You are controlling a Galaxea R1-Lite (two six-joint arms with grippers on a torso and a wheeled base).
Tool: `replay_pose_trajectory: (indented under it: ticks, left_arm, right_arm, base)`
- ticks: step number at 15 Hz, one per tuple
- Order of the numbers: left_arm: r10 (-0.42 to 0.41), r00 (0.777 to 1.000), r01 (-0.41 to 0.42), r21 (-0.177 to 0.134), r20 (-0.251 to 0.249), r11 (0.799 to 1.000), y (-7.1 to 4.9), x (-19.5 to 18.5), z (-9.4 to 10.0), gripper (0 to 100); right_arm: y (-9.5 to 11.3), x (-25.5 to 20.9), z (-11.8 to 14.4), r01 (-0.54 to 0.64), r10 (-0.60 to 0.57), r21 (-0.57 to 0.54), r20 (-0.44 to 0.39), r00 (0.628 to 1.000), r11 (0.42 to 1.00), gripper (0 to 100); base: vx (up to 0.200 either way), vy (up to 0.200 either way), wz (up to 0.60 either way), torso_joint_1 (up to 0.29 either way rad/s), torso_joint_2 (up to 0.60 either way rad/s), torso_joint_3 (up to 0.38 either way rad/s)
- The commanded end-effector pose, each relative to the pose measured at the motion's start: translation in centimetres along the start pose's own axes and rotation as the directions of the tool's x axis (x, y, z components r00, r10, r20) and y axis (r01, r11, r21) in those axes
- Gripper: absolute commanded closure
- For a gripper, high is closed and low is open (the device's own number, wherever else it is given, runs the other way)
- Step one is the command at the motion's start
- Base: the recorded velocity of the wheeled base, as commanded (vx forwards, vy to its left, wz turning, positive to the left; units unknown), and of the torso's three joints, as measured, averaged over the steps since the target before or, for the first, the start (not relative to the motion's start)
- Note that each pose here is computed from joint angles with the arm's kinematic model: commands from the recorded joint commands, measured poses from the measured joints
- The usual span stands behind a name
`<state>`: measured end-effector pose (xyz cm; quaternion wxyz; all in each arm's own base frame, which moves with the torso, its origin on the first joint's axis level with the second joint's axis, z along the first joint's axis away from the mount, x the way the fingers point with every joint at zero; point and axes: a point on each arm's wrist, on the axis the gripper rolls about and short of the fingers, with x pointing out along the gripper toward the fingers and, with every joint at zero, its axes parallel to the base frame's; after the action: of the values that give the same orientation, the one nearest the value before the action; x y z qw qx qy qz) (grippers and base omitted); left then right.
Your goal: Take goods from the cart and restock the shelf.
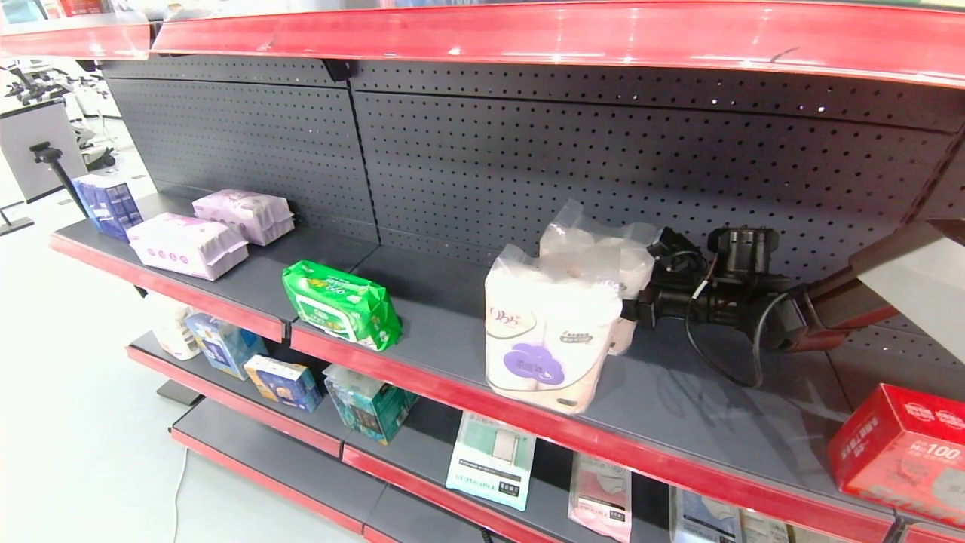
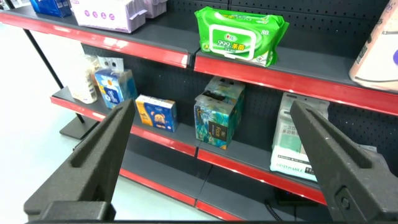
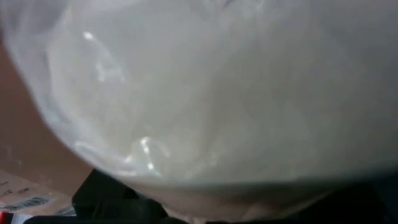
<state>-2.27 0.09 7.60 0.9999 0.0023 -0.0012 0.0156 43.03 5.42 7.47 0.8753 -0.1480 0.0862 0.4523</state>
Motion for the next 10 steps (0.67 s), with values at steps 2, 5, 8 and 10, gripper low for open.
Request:
replay_pose_trajectory:
  ticks: [2,5,8,10]
  left_arm:
    - [0.001,1.000,-0.001,0.000,-0.001,1.000,0.00,0.01,0.01,0]
    - [0.001,1.000,-0.001,0.000,-0.001,1.000,0.00,0.01,0.01,0]
    - [0.001,1.000,-0.001,0.000,-0.001,1.000,0.00,0.01,0.01,0]
    - [0.001,1.000,-0.001,0.000,-0.003,1.000,0.00,0.02,0.01,0]
  right_arm:
    - [0.04,0.04,-0.27,-0.003,0.003,0.001,-0.005,1.000,1.000,100]
    - [-0.03,0.03,-0.10,-0.003,0.003,0.006,0.000,1.000,1.000,0]
    - [-0.12,-0.25,0.07,0.003,-0.003,0.002,0.002,1.000,1.000,0]
    - [-0.25,-0.63,0.13,0.011,-0.011,0.005,0.001,1.000,1.000,0]
  base:
    - [0.000,0.000,0.00,0.000,0.00,0.000]
    - [0.000,0.000,0.00,0.000,0.00,0.000]
    - [0.000,0.000,0.00,0.000,0.00,0.000]
    - [0.000,0.000,0.00,0.000,0.00,0.000]
